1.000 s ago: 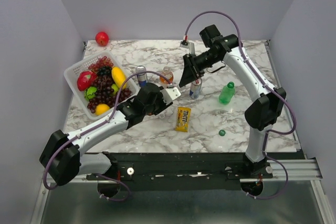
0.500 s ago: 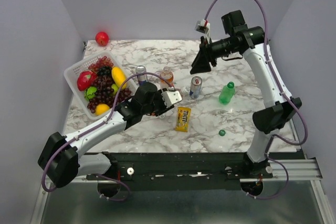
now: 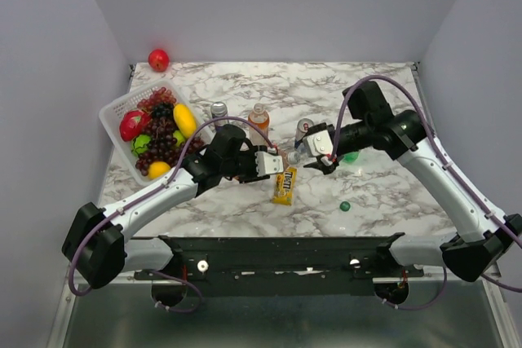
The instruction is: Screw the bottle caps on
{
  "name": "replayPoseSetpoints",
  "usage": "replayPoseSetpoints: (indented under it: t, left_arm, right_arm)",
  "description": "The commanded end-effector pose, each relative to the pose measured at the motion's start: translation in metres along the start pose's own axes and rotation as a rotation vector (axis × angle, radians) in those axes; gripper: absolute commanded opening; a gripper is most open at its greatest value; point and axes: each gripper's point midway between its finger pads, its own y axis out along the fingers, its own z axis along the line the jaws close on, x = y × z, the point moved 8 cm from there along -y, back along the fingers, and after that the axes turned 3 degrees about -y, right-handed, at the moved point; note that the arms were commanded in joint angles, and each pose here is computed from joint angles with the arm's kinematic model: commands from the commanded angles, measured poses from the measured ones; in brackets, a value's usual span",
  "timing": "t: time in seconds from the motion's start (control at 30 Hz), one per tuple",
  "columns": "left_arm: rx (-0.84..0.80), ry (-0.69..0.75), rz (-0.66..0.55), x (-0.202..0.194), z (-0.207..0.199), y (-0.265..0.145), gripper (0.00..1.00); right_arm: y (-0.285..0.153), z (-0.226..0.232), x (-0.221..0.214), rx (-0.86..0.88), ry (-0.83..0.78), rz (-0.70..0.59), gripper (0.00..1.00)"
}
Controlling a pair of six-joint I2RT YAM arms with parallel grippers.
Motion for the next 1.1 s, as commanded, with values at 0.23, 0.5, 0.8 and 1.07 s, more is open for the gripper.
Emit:
replayPoseSetpoints:
  t: [0.23, 0.5, 0.8, 1.07]
  left_arm:
    - [-0.035, 0.046, -0.047, 0.010, 0.002, -0.003, 0.00]
    - [-0.009, 0.033, -0.068, 0.012, 0.004, -0.003, 0.00]
    - [0.189, -0.095, -0.086, 0.022, 0.020, -0.009, 0.00]
    - [0.395, -0.199, -0.073, 0.022, 0.031, -0.016, 0.00]
  right_arm:
    - [0.026, -0.008, -0.010, 0.035, -0.226, 0.052, 0.58]
    - [0.031, -0.008, -0.016, 0.045, -0.186, 0.078, 0.36]
    - [0.048, -0.051, -0.013, 0.073, 0.548, 0.038, 0.12]
    - [0.054, -0.075, -0.032, 0.152, 1.206, 0.067, 0.06]
